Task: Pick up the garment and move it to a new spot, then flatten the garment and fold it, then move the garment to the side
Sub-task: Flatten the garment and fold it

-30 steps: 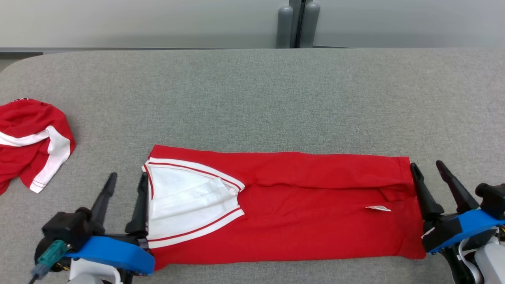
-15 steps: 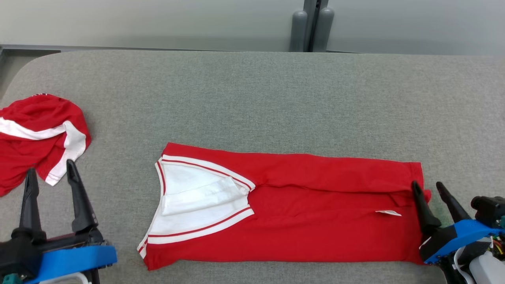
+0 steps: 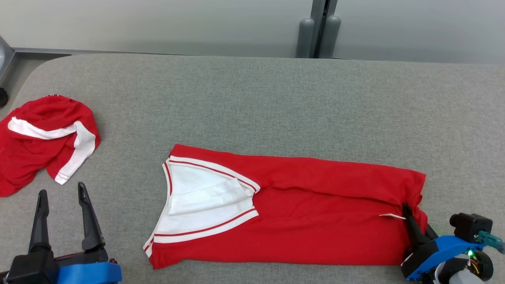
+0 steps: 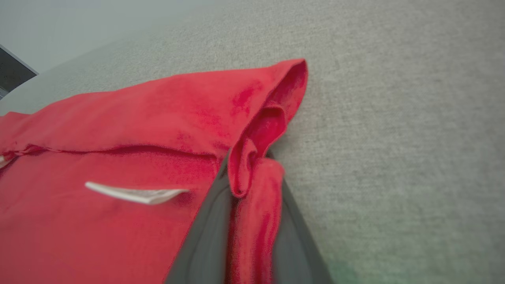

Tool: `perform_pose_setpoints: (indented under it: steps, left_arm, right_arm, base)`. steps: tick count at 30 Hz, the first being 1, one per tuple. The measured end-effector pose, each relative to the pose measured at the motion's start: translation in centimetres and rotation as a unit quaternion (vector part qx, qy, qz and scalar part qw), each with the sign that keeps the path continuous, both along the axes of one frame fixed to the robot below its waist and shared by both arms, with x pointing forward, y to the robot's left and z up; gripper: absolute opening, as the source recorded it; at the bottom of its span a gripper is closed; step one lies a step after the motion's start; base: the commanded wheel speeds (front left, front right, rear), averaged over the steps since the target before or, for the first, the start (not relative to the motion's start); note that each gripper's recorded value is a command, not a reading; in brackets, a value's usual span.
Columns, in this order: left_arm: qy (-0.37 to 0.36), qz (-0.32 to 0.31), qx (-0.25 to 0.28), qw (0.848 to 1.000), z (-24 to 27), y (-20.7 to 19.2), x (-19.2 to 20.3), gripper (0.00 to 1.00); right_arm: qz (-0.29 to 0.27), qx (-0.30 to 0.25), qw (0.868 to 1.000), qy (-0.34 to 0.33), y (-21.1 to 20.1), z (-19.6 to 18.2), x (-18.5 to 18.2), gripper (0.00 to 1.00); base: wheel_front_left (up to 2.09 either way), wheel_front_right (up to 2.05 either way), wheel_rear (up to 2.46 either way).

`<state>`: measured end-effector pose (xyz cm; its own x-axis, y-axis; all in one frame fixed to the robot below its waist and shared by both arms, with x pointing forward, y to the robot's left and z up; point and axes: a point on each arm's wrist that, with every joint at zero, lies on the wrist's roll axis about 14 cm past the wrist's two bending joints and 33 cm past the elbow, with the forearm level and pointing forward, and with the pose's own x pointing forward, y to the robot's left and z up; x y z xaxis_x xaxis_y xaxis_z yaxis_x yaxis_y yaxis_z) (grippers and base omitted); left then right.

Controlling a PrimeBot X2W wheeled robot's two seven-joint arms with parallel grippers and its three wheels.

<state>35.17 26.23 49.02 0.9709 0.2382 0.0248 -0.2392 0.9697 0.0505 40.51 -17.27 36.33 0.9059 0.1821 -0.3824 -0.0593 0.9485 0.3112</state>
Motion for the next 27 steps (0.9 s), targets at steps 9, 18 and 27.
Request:
perform_pose_setpoints:
  steps: [9, 18, 27]
  left_arm:
    - [-0.004, -0.013, 0.008, 1.0, 0.2, -0.6, 0.3, 1.0]
    - [-0.007, -0.027, 0.017, 0.999, 0.5, -1.3, 0.5, 1.0]
    - [-0.01, -0.032, 0.017, 0.999, 0.6, -1.7, 0.6, 1.0]
  right_arm:
    - [-0.061, -0.026, 0.997, -0.038, -5.9, 2.7, 0.7, 0.0]
    - [-0.118, -0.09, 0.988, -0.047, -14.0, 5.6, 0.6, 0.0]
    - [-0.087, -0.033, 0.993, -0.07, -9.7, 7.3, 1.5, 0.0]
  base:
    - [0.0, 0.0, 0.0]
    - [0.0, 0.0, 0.0]
    - [0.0, 0.0, 0.0]
